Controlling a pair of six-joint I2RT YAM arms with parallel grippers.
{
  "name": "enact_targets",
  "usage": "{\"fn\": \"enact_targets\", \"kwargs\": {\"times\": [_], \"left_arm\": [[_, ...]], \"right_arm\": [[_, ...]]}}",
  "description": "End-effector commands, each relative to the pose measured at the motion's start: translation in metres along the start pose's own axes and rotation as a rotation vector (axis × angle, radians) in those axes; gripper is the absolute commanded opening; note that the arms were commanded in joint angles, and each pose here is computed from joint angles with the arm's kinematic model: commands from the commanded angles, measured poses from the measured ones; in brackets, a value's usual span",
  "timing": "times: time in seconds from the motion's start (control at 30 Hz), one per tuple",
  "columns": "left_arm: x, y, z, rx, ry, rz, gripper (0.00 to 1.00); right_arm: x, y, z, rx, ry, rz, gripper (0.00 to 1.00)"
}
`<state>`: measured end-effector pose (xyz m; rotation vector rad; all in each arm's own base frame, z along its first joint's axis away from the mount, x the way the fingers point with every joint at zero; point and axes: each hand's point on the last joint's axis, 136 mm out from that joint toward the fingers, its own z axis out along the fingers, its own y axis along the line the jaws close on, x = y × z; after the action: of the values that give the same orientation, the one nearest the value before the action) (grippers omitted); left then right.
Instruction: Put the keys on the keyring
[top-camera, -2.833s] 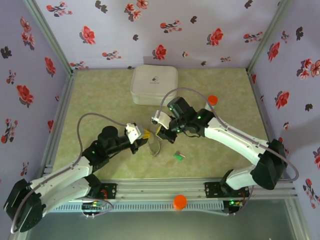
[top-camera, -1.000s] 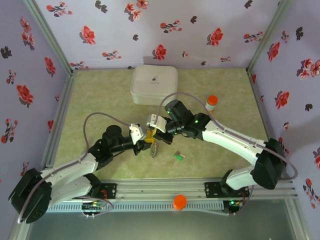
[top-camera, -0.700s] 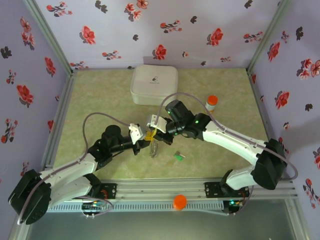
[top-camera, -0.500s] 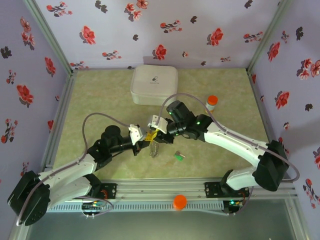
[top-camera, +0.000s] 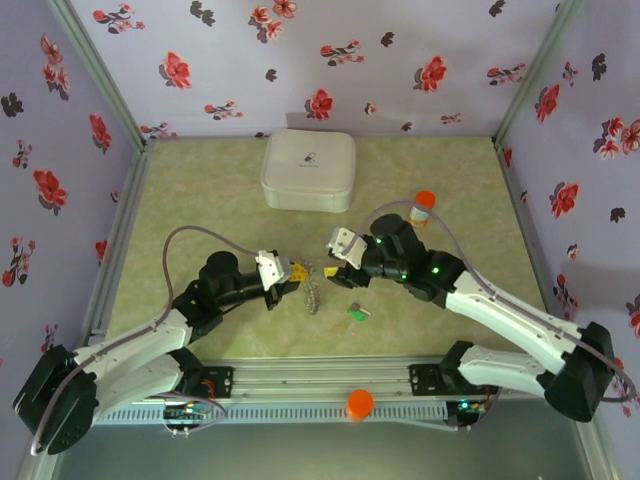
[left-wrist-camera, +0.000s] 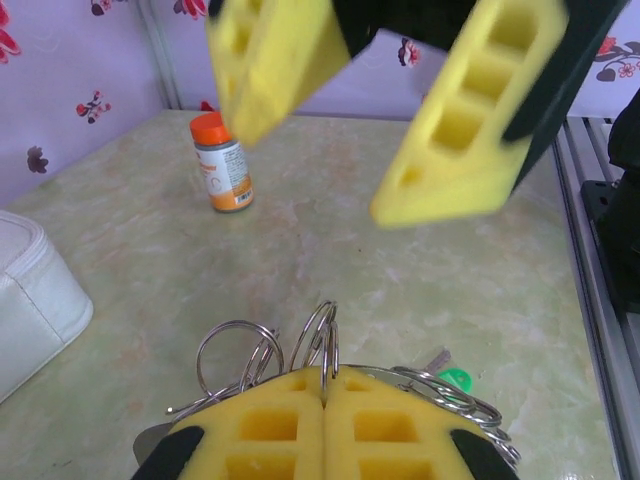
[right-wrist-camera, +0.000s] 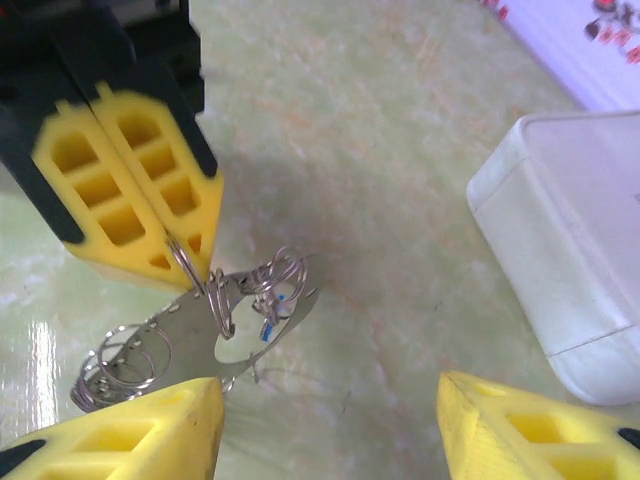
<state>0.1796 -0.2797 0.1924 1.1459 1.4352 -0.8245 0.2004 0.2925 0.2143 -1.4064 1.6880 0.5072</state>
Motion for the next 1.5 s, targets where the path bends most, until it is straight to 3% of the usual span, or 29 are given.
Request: {"fn": "enact_targets", "kwargs": {"times": [0.0,0.13,0.27,0.7,1.07,1.27,1.47], "left_arm": [[-0.01,-0.001,-0.002,0.0,-0.054,0.064,0.0],[-0.01,-0.003,-0.003,0.006,-0.054,0.083,0.0],[-0.01,-0.003,-0.002,0.007,-0.054,0.092,0.0],[-0.007,-0.007,-0.002,0.037,-0.007,0.144,0.0],[-0.013,0.007,-0.003,-0.038,0.061,0.296,0.0],[-0.027,0.009,-0.006,-0.05,0.088,0.376,0.0],[-0.035,0.007,-0.009,-0.038,0.121,0.397,0.0]], "right_arm": [[0.005,0.003,0.016,-0.001,0.009,-0.02,0.58],[-0.007,0.003,0.027,-0.018,-0.054,-0.001,0.58],[-0.004,0.008,0.036,-0.057,-0.038,0.003,0.58],[-0.03,-0.049,0.044,0.13,-0.095,-0.032,0.54],[-0.006,-0.014,0.006,-0.009,-0.088,-0.039,0.53],[-0.015,0.026,-0.002,-0.154,-0.134,-0.205,0.33],[-0.031,0.028,0.015,-0.131,-0.199,-0.261,0.27]]}}
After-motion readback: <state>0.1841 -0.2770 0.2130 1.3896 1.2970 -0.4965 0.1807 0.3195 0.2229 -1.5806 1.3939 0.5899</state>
